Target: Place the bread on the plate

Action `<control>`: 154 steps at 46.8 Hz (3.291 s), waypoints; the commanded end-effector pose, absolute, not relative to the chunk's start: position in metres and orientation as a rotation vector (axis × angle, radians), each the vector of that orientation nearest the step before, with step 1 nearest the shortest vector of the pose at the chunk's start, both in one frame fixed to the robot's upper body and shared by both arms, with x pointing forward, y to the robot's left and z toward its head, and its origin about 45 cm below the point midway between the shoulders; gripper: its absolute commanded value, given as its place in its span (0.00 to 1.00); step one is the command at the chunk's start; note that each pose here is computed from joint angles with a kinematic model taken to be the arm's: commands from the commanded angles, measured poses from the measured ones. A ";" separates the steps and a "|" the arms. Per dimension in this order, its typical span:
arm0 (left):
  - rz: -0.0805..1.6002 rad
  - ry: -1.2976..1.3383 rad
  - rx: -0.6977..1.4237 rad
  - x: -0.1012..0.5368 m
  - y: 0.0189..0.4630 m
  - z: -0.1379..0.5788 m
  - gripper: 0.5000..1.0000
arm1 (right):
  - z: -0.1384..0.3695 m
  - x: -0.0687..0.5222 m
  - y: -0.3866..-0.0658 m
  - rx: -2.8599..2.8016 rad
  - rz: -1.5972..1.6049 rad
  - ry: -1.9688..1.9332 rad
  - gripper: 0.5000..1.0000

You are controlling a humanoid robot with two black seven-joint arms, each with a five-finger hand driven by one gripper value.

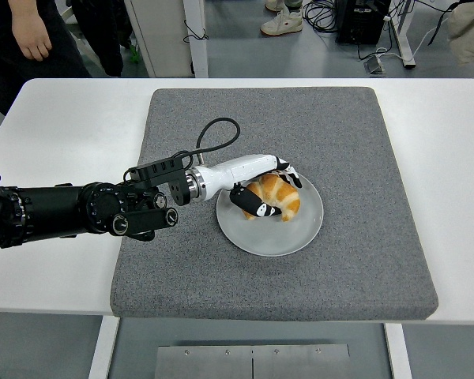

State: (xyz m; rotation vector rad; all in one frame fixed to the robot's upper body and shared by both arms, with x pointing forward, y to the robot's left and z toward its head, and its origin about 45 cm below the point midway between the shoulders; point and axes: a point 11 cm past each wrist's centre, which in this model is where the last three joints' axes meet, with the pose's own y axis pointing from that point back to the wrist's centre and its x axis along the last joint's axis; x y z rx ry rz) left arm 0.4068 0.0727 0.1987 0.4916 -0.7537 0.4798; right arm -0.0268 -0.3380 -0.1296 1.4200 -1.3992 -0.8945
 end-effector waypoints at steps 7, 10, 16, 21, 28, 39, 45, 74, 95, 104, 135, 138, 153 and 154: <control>0.486 -0.752 0.488 0.408 0.073 0.201 0.63 | -0.130 -0.027 -0.338 1.421 -0.894 -1.398 1.00; 0.484 -0.751 0.486 0.408 0.072 0.202 0.68 | -0.130 -0.027 -0.338 1.421 -0.894 -1.398 1.00; 0.466 -0.737 0.474 0.401 0.069 0.202 0.72 | -0.130 -0.027 -0.338 1.421 -0.894 -1.398 1.00; 0.468 -0.731 0.470 0.400 0.069 0.204 0.73 | -0.130 -0.027 -0.338 1.419 -0.893 -1.400 1.00; 0.486 -0.730 0.468 0.404 0.074 0.207 0.74 | -0.130 -0.028 -0.338 1.418 -0.895 -1.399 1.00; 0.523 -0.722 0.437 0.411 0.073 0.221 0.77 | -0.130 -0.028 -0.338 1.418 -0.895 -1.399 1.00; 0.563 -0.719 0.409 0.418 0.076 0.233 0.78 | -0.130 -0.029 -0.338 1.417 -0.895 -1.399 1.00; 1.079 -0.237 0.033 0.479 0.116 0.289 0.81 | -0.130 -0.027 -0.338 1.418 -0.896 -1.403 1.00; 1.243 0.080 -0.120 0.510 0.191 0.271 0.81 | -0.130 -0.026 -0.338 1.416 -0.896 -1.406 1.00; 1.299 0.132 -0.175 0.511 0.214 0.262 0.82 | -0.129 -0.025 -0.339 1.416 -0.896 -1.410 1.00; 1.385 0.196 -0.283 0.496 0.236 0.233 0.91 | -0.129 -0.025 -0.339 1.414 -0.897 -1.413 1.00; 1.397 0.219 -0.306 0.496 0.236 0.232 0.91 | -0.129 -0.025 -0.339 1.415 -0.896 -1.412 1.00; 1.396 0.253 -0.303 0.490 0.230 0.218 0.91 | -0.130 -0.026 -0.338 1.414 -0.900 -1.412 1.00; 1.396 0.253 -0.303 0.490 0.230 0.218 0.91 | -0.130 -0.026 -0.338 1.414 -0.900 -1.412 1.00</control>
